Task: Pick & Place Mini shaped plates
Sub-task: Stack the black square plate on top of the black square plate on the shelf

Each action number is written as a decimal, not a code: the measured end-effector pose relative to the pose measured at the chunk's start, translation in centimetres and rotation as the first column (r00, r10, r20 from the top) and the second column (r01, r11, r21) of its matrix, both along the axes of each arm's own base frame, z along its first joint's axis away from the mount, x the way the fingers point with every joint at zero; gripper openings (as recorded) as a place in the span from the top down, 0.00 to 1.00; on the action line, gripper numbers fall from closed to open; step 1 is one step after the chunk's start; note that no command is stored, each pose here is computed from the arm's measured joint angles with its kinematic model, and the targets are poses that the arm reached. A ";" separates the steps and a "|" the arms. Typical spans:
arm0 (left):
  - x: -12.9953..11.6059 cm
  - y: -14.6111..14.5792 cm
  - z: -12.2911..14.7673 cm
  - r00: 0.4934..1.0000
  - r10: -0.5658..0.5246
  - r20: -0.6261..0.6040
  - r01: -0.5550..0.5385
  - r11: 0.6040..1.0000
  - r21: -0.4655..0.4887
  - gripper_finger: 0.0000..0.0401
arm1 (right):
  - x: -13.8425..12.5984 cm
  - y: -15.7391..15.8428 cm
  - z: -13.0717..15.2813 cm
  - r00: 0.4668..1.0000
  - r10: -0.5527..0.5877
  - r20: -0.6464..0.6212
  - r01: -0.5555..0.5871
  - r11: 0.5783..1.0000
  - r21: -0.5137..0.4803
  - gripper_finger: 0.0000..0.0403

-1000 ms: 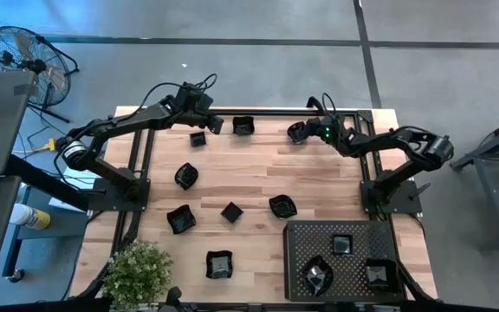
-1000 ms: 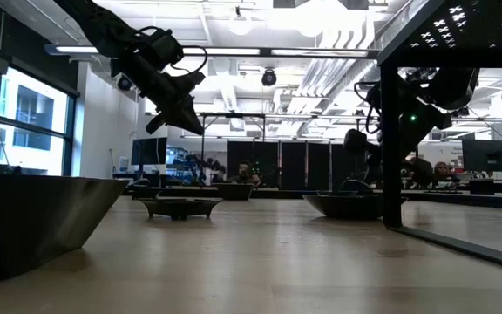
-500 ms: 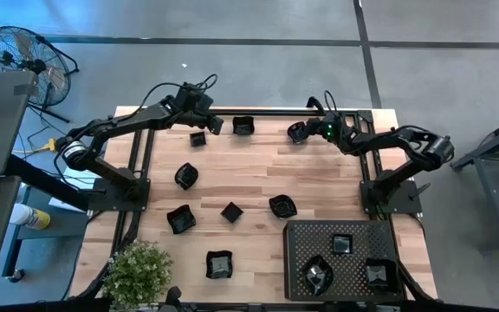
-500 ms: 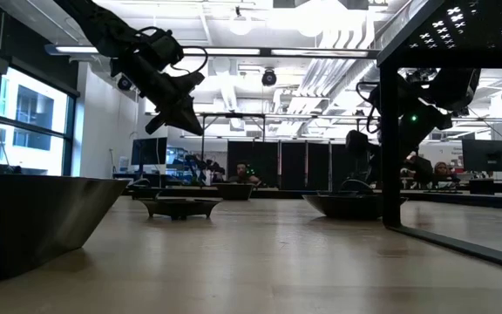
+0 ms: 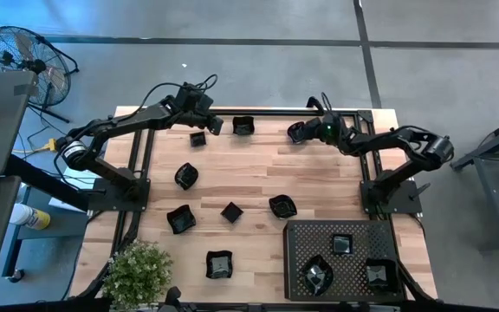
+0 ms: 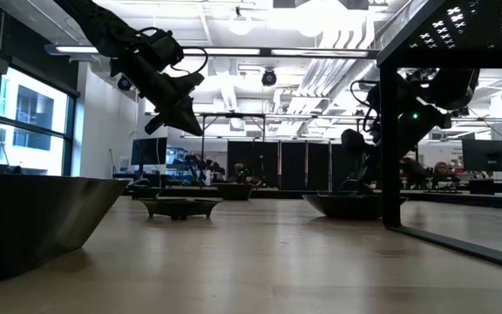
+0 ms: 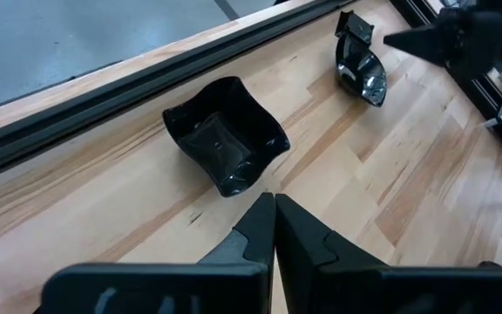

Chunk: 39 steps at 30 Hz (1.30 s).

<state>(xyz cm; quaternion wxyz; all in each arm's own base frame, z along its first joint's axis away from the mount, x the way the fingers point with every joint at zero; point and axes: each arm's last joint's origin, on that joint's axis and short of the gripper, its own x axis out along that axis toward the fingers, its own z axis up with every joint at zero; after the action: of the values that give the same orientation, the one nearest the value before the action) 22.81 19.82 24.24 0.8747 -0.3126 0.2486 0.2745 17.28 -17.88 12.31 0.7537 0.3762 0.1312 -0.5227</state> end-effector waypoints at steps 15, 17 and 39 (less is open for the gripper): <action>0.0 0.0 0.0 1.000 0.005 -0.001 -0.005 1.000 -0.010 0.99 | 2.1 -2.7 0.1 0.991 -0.112 -0.067 0.117 0.991 0.061 1.00; -0.1 -0.1 -0.1 1.000 0.006 -0.007 -0.007 1.000 -0.018 0.99 | 2.0 -2.6 0.4 0.991 -0.095 -0.093 0.100 0.994 0.045 1.00; -0.2 -0.1 -0.3 1.000 0.003 -0.023 -0.004 1.000 -0.028 0.99 | 1.2 -4.9 -0.8 0.976 -0.086 -0.200 0.101 0.992 0.070 1.00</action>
<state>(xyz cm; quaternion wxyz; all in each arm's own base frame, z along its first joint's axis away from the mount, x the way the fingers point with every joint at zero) 22.66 19.67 23.99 0.8669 -0.3221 0.2619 0.2760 18.43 -22.78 11.55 0.6960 0.3581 0.2080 -0.5866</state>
